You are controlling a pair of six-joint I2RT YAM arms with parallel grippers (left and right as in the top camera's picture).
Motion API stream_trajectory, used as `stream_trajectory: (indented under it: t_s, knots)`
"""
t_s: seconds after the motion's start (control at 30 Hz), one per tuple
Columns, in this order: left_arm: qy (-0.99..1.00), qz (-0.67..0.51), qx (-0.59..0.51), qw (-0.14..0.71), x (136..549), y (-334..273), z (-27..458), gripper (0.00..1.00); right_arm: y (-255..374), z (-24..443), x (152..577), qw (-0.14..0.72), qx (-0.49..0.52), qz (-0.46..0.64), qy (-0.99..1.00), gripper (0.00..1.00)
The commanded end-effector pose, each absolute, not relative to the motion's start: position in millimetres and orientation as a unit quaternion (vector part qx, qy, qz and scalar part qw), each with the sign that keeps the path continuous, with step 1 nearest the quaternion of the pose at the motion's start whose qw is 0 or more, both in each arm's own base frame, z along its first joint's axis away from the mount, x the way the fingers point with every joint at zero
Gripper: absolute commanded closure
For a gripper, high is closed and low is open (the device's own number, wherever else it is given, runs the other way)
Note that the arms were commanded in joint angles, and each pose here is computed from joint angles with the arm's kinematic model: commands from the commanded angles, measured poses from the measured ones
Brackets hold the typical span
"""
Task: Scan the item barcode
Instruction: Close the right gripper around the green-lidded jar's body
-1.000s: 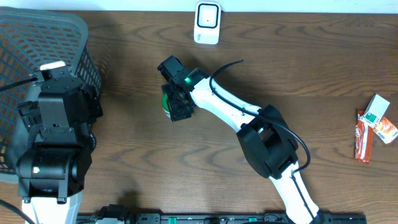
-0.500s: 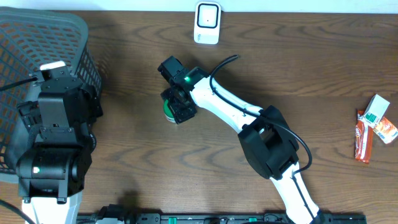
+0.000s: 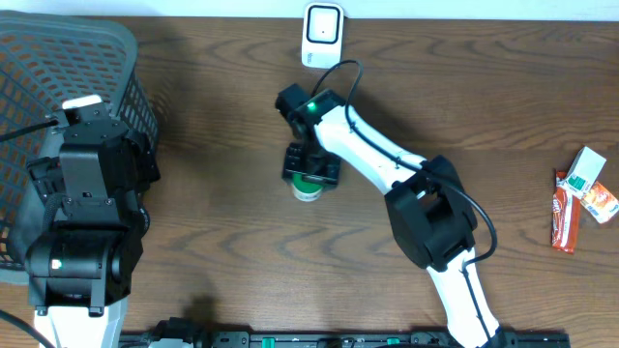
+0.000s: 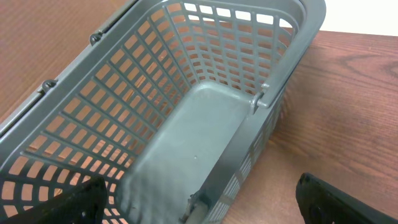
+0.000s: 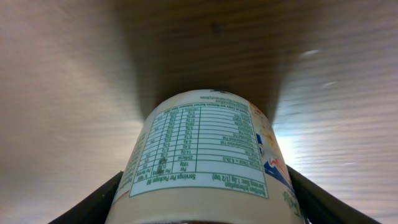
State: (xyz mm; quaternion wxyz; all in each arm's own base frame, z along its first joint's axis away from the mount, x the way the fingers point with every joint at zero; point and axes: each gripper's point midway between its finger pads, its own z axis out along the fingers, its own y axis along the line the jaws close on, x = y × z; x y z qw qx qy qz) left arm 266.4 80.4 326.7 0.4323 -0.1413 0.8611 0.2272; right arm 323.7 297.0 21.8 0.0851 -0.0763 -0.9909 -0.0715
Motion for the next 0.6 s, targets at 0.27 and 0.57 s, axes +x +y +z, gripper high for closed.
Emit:
stream_trajectory:
  t_s: [0.27, 0.57]
  knots:
    - [0.860, 0.231, -0.148, 0.431, 264.6, 83.2, 325.9, 0.04, 234.6, 13.8, 326.8, 0.090, 0.204, 0.013, -0.975, 0.42]
    - [0.860, 0.231, -0.148, 0.431, 264.6, 83.2, 325.9, 0.04, 236.7, 13.0, 329.3, 0.082, 0.102, 0.019, -0.991, 0.20]
